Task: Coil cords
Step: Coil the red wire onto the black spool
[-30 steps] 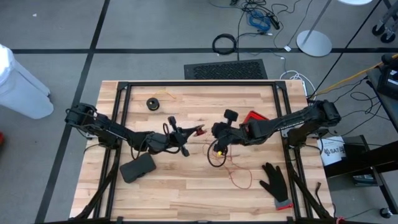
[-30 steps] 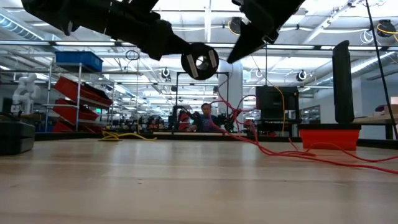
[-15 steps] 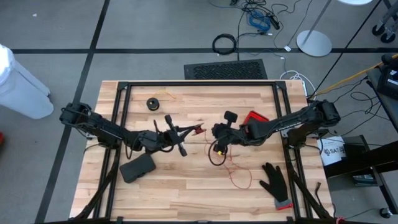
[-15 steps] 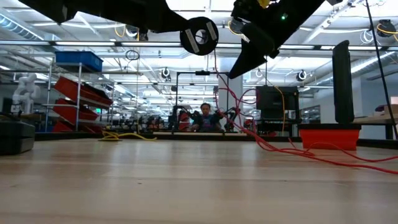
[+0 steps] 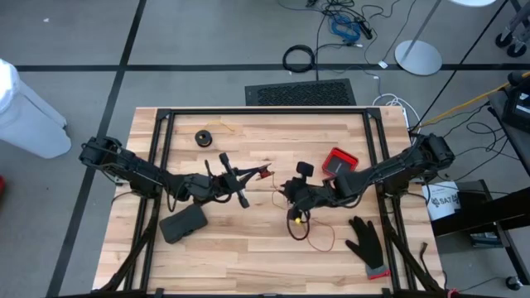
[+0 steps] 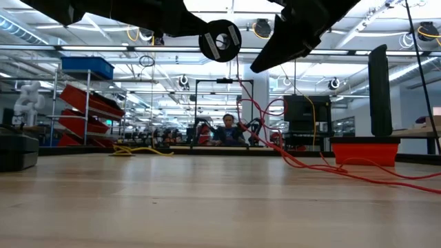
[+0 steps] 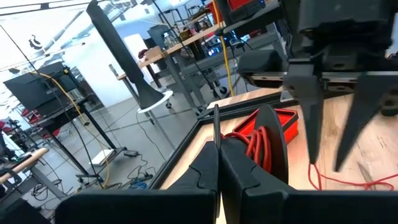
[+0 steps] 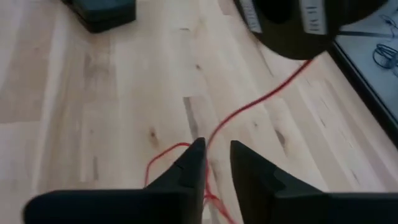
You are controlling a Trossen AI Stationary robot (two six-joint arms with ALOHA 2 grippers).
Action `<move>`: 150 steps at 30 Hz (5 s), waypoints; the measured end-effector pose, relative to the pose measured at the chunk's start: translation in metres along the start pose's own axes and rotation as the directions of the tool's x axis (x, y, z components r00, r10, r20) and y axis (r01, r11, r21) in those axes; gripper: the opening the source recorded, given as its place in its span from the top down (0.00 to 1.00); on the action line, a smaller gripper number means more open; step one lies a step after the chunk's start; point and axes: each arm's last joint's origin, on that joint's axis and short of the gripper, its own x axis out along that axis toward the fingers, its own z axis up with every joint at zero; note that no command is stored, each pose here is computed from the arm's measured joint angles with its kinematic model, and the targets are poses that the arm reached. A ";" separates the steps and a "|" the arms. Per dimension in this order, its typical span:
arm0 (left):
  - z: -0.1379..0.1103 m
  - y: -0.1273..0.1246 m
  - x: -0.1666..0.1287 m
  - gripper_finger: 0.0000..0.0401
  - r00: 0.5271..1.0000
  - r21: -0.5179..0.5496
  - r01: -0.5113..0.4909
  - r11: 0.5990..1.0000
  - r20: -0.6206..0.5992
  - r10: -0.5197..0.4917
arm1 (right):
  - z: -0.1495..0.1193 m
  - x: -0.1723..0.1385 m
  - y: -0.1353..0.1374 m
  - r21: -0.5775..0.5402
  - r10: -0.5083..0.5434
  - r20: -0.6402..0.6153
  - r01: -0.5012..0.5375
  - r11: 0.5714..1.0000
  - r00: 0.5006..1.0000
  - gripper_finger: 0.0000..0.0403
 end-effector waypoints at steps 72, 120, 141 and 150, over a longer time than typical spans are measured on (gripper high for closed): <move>0.001 0.000 0.000 1.00 1.000 -0.034 0.005 0.999 0.009 -0.004 | -0.008 0.041 0.001 -0.003 -0.043 -0.008 0.043 0.999 0.999 0.84; -0.023 -0.005 0.012 1.00 0.988 0.217 -0.065 0.974 -0.125 0.094 | 0.026 0.050 -0.017 0.191 -0.108 0.276 0.055 0.980 0.955 1.00; -0.019 -0.017 0.002 1.00 0.992 0.244 -0.026 0.969 -0.117 0.056 | 0.024 0.001 -0.042 0.152 -0.055 0.106 0.039 0.988 0.993 1.00; -0.016 -0.020 -0.002 1.00 0.993 0.236 -0.018 0.972 -0.107 0.045 | 0.020 0.006 -0.052 0.061 -0.044 0.048 0.041 0.997 0.998 1.00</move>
